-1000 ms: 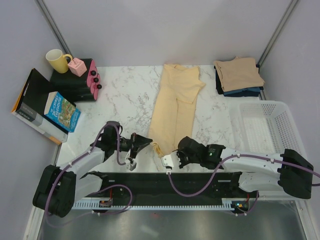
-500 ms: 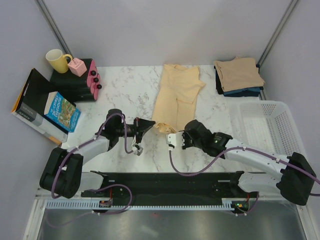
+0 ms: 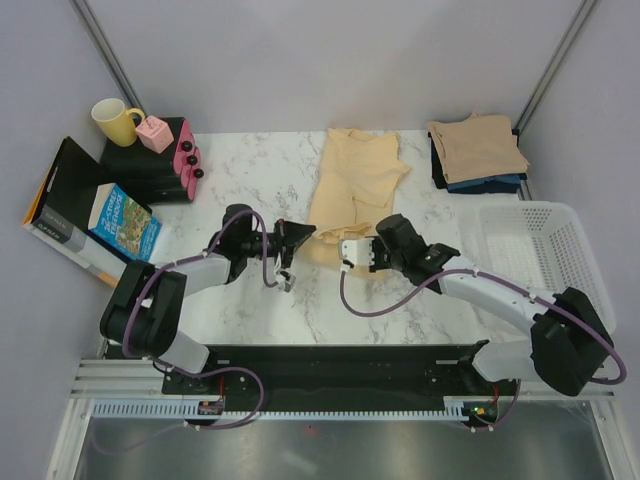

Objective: Fold and stack the t-shirts
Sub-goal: Fold the tshirt

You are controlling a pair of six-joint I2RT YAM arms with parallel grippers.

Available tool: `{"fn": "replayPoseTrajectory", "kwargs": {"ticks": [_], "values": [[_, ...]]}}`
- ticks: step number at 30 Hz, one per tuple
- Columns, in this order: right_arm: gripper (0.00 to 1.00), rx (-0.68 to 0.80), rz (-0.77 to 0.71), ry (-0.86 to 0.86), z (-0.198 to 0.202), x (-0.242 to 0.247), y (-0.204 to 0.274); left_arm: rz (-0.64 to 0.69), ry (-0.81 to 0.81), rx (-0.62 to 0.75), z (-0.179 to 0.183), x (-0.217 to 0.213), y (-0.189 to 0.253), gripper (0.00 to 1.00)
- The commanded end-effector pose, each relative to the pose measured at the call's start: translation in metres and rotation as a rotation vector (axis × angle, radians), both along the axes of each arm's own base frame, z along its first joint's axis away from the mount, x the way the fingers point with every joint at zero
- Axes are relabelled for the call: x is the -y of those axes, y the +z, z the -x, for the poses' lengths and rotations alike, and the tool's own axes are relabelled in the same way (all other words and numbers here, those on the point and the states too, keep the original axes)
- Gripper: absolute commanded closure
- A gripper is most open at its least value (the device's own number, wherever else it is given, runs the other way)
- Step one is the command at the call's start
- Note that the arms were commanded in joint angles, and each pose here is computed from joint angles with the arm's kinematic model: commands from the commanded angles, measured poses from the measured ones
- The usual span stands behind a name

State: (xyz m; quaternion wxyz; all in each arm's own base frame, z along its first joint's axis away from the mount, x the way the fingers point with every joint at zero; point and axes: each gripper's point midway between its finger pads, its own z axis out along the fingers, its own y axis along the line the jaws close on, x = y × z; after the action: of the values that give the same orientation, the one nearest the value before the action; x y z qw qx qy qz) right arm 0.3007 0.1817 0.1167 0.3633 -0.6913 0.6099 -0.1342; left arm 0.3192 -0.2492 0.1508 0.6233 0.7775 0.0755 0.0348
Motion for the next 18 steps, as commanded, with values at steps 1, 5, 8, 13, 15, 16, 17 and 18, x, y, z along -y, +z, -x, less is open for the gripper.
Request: {"fn": "replayPoseTrajectory", "kwargs": {"ticks": [1, 5, 8, 13, 15, 16, 17, 18], "values": [[1.00, 0.107, -0.062, -0.010, -0.045, -0.012, 0.034, 0.045, 0.017, 0.080, -0.027, 0.006, 0.021, 0.98], [1.00, 0.125, -0.059, -0.025, -0.069, -0.011, 0.039, 0.062, 0.022, 0.109, -0.048, 0.013, 0.027, 0.98], [1.00, 0.132, -0.058, -0.041, -0.087, -0.008, 0.040, 0.070, 0.038, 0.121, -0.064, 0.016, 0.026, 0.98], [1.00, 0.123, -0.050, -0.050, -0.101, -0.009, 0.033, 0.074, 0.037, 0.129, -0.079, 0.022, 0.015, 0.98], [1.00, 0.117, -0.048, -0.051, -0.103, -0.009, 0.030, 0.080, 0.030, 0.149, -0.084, 0.025, 0.016, 0.96], [1.00, 0.106, -0.039, -0.050, -0.103, -0.009, 0.024, 0.078, 0.026, 0.142, -0.085, 0.026, 0.012, 0.96], [1.00, 0.104, -0.039, -0.050, -0.103, -0.009, 0.022, 0.079, 0.026, 0.149, -0.087, 0.026, 0.013, 0.96], [1.00, 0.100, -0.035, -0.051, -0.104, -0.009, 0.019, 0.080, 0.024, 0.151, -0.088, 0.027, 0.013, 0.96]]}}
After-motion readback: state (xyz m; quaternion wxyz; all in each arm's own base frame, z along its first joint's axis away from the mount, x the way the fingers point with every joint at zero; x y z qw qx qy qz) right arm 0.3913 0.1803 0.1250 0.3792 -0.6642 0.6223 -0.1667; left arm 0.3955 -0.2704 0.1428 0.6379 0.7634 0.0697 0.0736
